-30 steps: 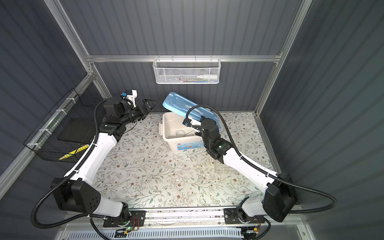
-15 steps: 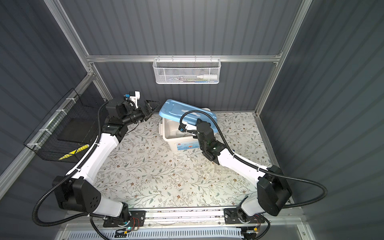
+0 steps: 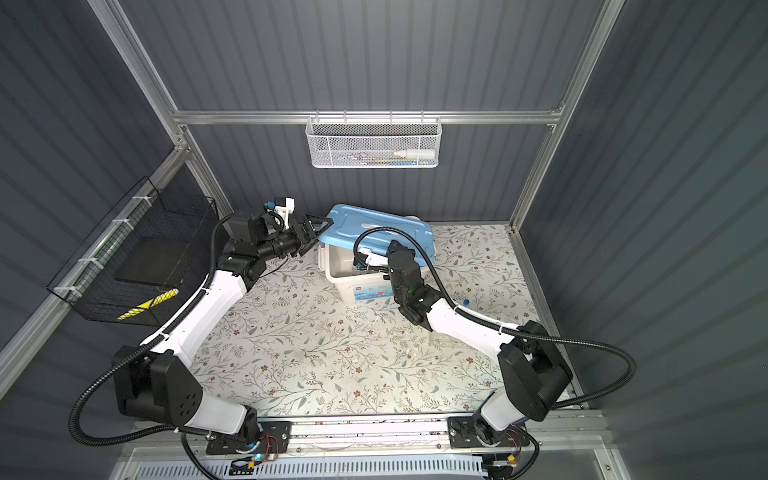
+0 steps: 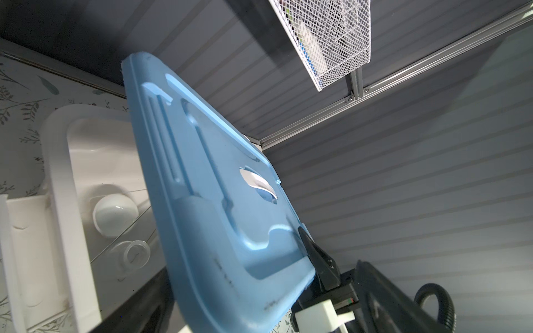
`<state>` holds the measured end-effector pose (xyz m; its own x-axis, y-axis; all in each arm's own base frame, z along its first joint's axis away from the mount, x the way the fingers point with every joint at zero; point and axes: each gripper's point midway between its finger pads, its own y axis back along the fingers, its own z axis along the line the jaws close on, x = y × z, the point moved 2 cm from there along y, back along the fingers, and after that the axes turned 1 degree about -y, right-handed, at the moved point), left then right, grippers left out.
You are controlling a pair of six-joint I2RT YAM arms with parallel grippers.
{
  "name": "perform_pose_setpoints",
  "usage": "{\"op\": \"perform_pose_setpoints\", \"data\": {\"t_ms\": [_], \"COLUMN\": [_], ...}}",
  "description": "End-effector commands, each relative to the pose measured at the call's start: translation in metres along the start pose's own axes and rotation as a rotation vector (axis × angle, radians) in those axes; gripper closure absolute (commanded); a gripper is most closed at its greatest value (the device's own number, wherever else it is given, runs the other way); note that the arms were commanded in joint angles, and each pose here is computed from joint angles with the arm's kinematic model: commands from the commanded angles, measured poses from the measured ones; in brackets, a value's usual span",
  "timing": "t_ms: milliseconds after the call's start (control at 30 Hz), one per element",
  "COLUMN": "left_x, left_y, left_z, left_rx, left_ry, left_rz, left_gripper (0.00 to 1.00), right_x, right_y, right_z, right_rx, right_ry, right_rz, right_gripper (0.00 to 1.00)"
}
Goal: Organize the chemistry lab equipment
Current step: 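Lower the blue lid onto the bin's top with both grippers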
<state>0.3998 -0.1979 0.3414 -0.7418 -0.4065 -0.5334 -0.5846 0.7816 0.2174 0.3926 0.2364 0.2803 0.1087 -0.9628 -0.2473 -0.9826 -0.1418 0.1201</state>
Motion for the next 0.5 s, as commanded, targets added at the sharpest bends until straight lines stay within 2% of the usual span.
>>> {"op": "perform_pose_setpoints", "data": {"t_ms": [0, 467], "left_x": [0.013, 0.034], "left_y": [-0.009, -0.017], "left_z": [0.013, 0.035], "left_rx": [-0.010, -0.052], "left_ry": [0.025, 0.037], "left_rz": [0.052, 0.101], "left_gripper": [0.07, 0.43], "right_x": [-0.007, -0.004], "right_y": [0.005, 0.007], "right_z": [-0.016, 0.012], "right_rx": [0.076, 0.001], "right_ry": [-0.038, 0.000], "right_rz": [-0.029, -0.071], "right_gripper": [0.93, 0.86]}}
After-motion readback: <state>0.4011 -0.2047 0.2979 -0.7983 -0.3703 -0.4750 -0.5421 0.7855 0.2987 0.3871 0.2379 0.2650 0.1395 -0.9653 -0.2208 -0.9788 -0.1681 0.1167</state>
